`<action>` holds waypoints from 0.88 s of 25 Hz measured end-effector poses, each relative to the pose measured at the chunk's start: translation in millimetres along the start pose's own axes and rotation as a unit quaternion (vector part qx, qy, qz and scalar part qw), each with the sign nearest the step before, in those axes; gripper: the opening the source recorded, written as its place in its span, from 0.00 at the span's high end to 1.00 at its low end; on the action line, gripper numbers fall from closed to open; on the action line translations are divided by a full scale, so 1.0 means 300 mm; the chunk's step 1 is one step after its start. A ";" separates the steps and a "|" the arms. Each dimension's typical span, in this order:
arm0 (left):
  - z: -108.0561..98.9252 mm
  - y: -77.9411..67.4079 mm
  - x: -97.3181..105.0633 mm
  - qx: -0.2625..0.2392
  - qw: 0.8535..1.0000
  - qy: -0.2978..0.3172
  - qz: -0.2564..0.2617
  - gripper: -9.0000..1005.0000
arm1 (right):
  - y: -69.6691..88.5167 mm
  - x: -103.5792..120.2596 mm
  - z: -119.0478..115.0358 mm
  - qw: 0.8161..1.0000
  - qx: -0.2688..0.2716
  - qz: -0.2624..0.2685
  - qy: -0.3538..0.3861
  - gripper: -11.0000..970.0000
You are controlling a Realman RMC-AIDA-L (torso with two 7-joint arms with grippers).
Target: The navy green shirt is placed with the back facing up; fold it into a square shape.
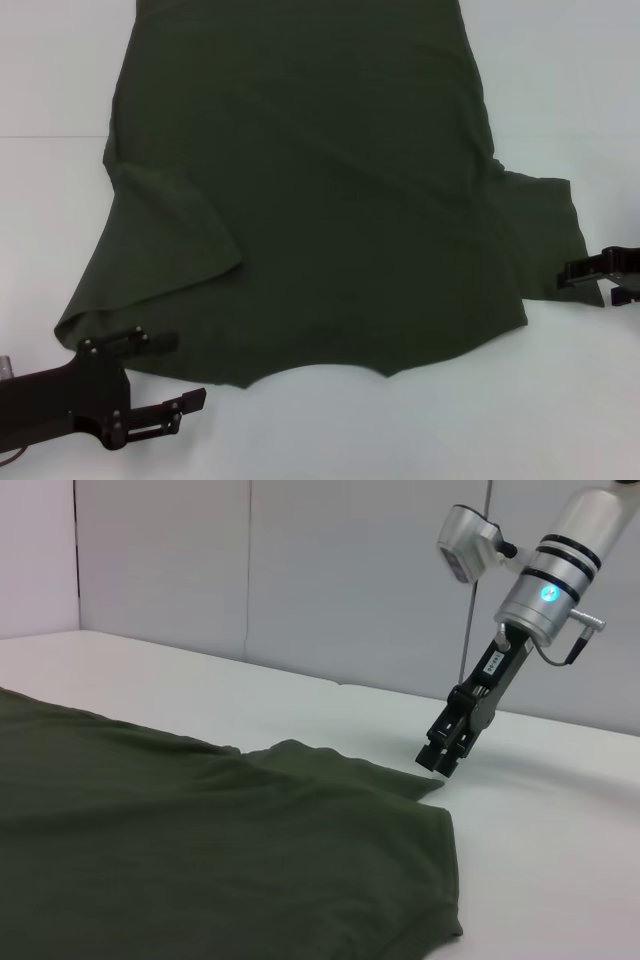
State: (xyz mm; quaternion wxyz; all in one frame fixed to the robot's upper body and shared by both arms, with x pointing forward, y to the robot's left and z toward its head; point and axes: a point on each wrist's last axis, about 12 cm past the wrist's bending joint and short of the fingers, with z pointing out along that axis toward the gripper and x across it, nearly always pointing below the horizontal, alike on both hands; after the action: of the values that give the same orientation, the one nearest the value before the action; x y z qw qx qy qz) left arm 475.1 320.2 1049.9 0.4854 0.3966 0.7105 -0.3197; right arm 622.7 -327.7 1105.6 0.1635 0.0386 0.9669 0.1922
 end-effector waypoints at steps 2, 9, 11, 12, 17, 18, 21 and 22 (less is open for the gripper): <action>0.001 0.000 0.000 0.000 1.000 0.000 0.000 0.22 | -0.001 0.000 -0.001 1.000 0.000 0.000 0.000 0.06; 0.000 0.000 0.001 0.000 1.000 0.001 -0.001 0.22 | 0.001 0.001 0.003 1.000 0.000 0.000 -0.002 0.06; 0.001 -0.001 0.001 0.000 1.000 0.001 -0.001 0.22 | 0.002 0.000 0.004 1.000 0.001 0.000 -0.002 0.06; 0.001 -0.001 0.001 0.000 1.000 0.001 -0.001 0.22 | 0.002 0.000 0.004 1.000 0.001 -0.001 -0.003 0.06; 0.002 -0.002 0.002 0.001 1.000 0.000 -0.001 0.22 | 0.007 -0.002 0.006 1.000 0.001 -0.002 -0.003 0.06; 0.002 -0.002 0.002 0.001 1.000 0.000 -0.002 0.22 | 0.009 -0.002 0.007 1.000 0.001 -0.003 -0.003 0.06; 0.003 -0.002 0.002 0.001 1.000 0.000 -0.002 0.22 | 0.018 -0.003 0.013 1.000 0.001 -0.007 -0.002 0.06; 0.003 -0.002 0.002 0.001 1.000 0.000 -0.002 0.22 | 0.020 -0.004 0.015 1.000 0.001 -0.009 -0.002 0.06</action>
State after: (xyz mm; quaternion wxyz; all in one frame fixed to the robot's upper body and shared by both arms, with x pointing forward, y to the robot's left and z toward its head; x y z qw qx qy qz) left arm 474.6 319.4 1049.0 0.4845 0.3957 0.7111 -0.3210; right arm 625.2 -320.7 1104.5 0.1674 0.0309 0.9670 0.1894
